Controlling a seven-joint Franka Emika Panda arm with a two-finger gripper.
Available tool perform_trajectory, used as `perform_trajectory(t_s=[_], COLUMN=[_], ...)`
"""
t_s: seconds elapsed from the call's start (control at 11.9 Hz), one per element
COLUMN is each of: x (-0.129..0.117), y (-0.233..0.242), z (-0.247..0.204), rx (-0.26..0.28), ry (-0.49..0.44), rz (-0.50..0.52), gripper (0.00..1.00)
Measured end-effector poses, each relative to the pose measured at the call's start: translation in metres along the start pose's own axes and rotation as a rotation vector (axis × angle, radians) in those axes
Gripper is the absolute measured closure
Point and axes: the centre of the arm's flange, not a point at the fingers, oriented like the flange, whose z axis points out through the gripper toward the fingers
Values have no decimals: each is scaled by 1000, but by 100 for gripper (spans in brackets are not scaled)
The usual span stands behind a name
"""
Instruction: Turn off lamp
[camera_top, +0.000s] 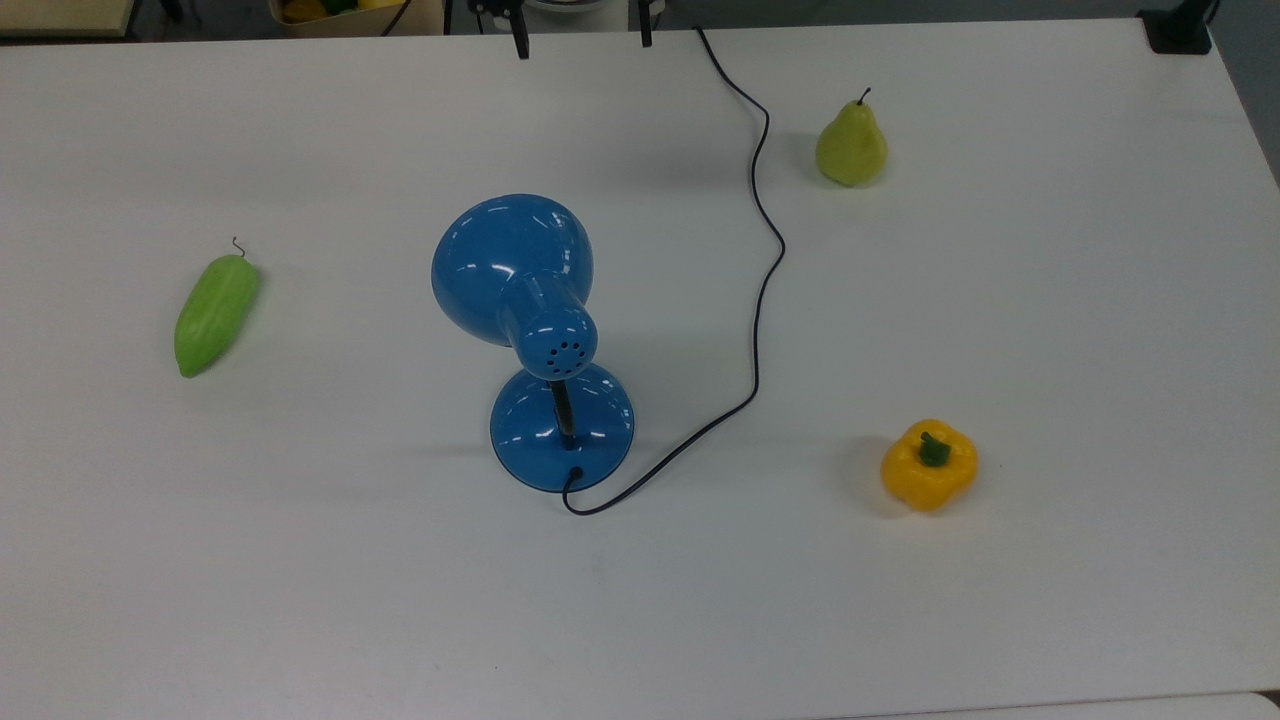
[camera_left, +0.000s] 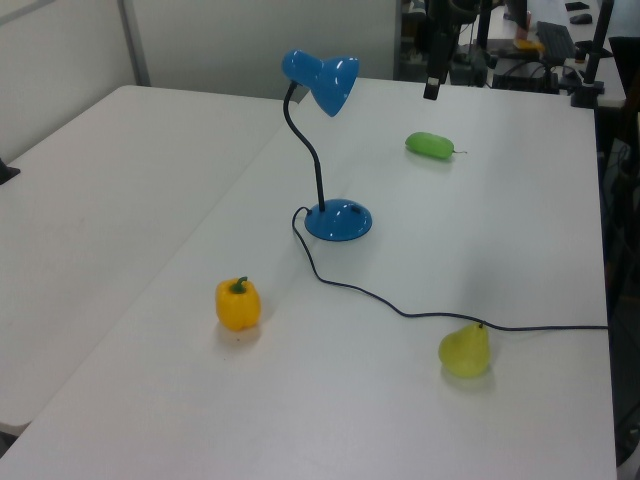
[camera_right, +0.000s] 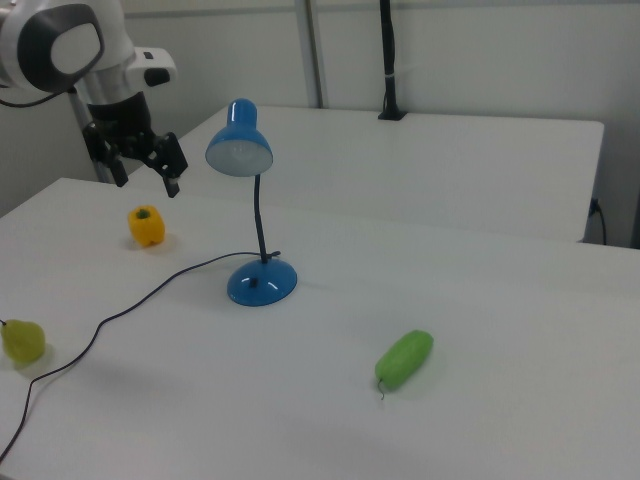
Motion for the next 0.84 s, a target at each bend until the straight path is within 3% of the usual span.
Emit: perform_trajectory(t_s=[0.25, 0.84], x=[-1, -2], y=[35, 35], z=[-5, -6], rx=[-27, -58], ry=[12, 11], rz=[-26, -38], gripper=[0, 0])
